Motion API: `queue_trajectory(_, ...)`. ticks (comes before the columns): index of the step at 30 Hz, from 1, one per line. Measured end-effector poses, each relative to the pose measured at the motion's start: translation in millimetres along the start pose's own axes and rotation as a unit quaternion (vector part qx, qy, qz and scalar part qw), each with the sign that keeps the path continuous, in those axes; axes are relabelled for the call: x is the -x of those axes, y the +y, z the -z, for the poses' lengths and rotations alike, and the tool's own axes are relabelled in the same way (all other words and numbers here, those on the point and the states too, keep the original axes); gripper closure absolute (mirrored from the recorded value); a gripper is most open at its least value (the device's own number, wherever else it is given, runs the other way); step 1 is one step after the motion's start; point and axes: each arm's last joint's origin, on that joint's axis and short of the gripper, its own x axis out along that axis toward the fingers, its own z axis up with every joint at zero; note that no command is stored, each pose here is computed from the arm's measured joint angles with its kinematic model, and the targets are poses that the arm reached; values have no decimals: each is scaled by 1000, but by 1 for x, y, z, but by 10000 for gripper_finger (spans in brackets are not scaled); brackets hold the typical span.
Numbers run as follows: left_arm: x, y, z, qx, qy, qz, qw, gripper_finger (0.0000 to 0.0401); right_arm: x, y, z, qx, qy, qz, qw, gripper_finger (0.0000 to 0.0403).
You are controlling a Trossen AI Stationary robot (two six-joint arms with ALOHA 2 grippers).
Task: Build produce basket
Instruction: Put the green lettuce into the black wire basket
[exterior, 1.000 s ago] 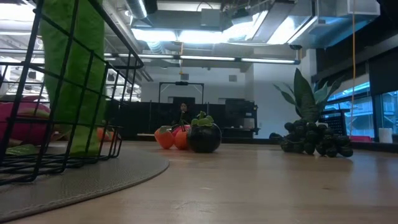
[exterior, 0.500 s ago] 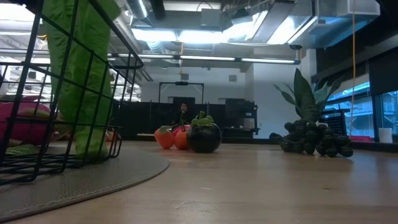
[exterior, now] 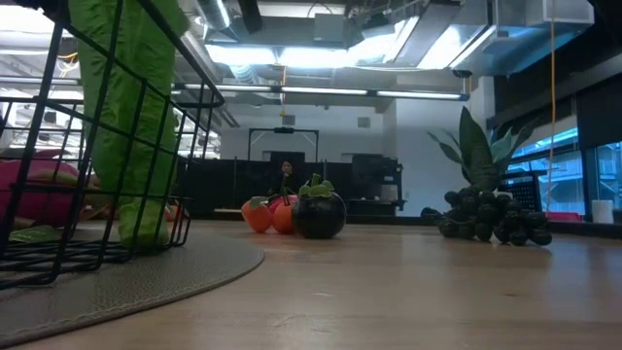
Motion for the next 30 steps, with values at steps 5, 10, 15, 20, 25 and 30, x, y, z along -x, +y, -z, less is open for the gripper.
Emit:
queue_trajectory(5, 15, -1, -9, -1, 1, -27, 1000, 307, 0, 1, -1, -3, -1, -11, 1000, 403)
queue_trajectory(10, 35, -3, -24, -9, -18, -38, 999, 307, 0, 2, -2, -3, -5, -29, 1000, 403)
queue_trajectory(15, 43, -5, -31, -22, -31, -37, 999, 307, 0, 5, -4, -3, -12, -61, 998, 403)
queue_trajectory(20, 44, -4, -29, -24, -19, -38, 999, 307, 2, 9, -16, 6, -70, -90, 994, 403)
queue_trajectory(25, 44, -4, -29, -24, -19, -38, 999, 307, 3, 9, -22, 9, -99, -106, 989, 403)
queue_trajectory(30, 44, -4, -29, -24, -19, -38, 999, 307, 3, 7, -23, 14, -103, -106, 989, 403)
